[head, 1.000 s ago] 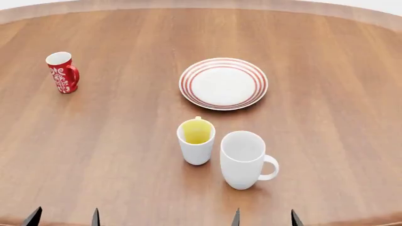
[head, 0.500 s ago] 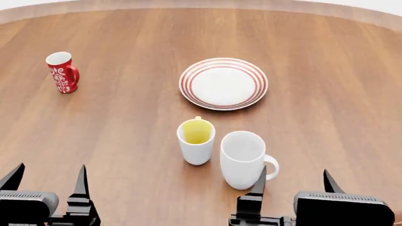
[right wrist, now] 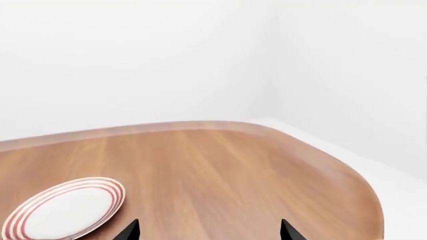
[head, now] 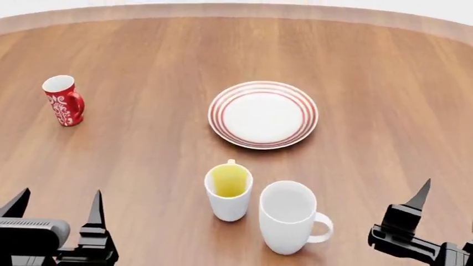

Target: Pick up the red mug and put it on the plate

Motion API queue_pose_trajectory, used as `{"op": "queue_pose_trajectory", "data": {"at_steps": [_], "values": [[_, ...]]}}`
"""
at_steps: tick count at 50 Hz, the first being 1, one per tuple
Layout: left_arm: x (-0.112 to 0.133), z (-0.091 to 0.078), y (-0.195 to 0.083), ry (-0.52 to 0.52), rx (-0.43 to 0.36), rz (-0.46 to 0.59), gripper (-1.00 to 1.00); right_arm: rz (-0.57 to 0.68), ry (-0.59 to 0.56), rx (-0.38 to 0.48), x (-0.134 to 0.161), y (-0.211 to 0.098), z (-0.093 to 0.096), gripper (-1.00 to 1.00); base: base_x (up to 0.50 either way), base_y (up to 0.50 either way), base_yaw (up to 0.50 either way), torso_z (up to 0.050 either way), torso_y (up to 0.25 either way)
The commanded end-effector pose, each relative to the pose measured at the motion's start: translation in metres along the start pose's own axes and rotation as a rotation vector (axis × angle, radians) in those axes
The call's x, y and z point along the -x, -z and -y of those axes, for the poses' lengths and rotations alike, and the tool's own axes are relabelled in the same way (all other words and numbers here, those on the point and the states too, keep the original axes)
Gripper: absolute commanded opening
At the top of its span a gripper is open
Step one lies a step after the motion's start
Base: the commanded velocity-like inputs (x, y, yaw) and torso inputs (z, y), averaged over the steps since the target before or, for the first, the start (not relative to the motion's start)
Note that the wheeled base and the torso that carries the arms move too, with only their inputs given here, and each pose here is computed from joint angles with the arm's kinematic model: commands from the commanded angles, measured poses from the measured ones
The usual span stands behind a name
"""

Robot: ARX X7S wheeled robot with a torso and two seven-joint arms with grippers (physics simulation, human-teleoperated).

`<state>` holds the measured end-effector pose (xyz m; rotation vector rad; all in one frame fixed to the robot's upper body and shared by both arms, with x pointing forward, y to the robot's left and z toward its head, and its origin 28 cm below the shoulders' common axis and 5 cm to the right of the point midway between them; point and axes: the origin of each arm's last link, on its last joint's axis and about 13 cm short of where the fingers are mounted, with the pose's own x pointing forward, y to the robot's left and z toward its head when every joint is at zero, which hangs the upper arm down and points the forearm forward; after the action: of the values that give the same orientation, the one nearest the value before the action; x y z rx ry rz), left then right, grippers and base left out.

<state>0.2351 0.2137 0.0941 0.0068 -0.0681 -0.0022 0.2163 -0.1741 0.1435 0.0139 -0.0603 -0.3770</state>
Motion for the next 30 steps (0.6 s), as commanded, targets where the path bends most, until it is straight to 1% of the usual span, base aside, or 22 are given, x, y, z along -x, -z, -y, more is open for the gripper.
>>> {"op": "queue_pose_trajectory", "data": {"at_steps": [1, 9, 30], "values": [[-0.0025, -0.0003, 0.0023, -0.002, 0.001, -0.007, 1.00, -0.009, 0.014, -0.012, -0.0007, -0.0025, 0.0050, 1.00, 0.50, 0.00, 0.00, 0.000, 0.000], [-0.0026, 0.0003, 0.0035, -0.002, 0.001, -0.012, 1.00, -0.016, 0.006, -0.026, -0.0008, -0.0005, 0.0055, 1.00, 0.50, 0.00, 0.00, 0.000, 0.000], [-0.0023, -0.0005, 0.0061, -0.008, 0.004, -0.012, 1.00, -0.042, -0.011, -0.010, -0.0040, 0.0052, 0.0031, 1.00, 0.50, 0.00, 0.00, 0.000, 0.001]]}}
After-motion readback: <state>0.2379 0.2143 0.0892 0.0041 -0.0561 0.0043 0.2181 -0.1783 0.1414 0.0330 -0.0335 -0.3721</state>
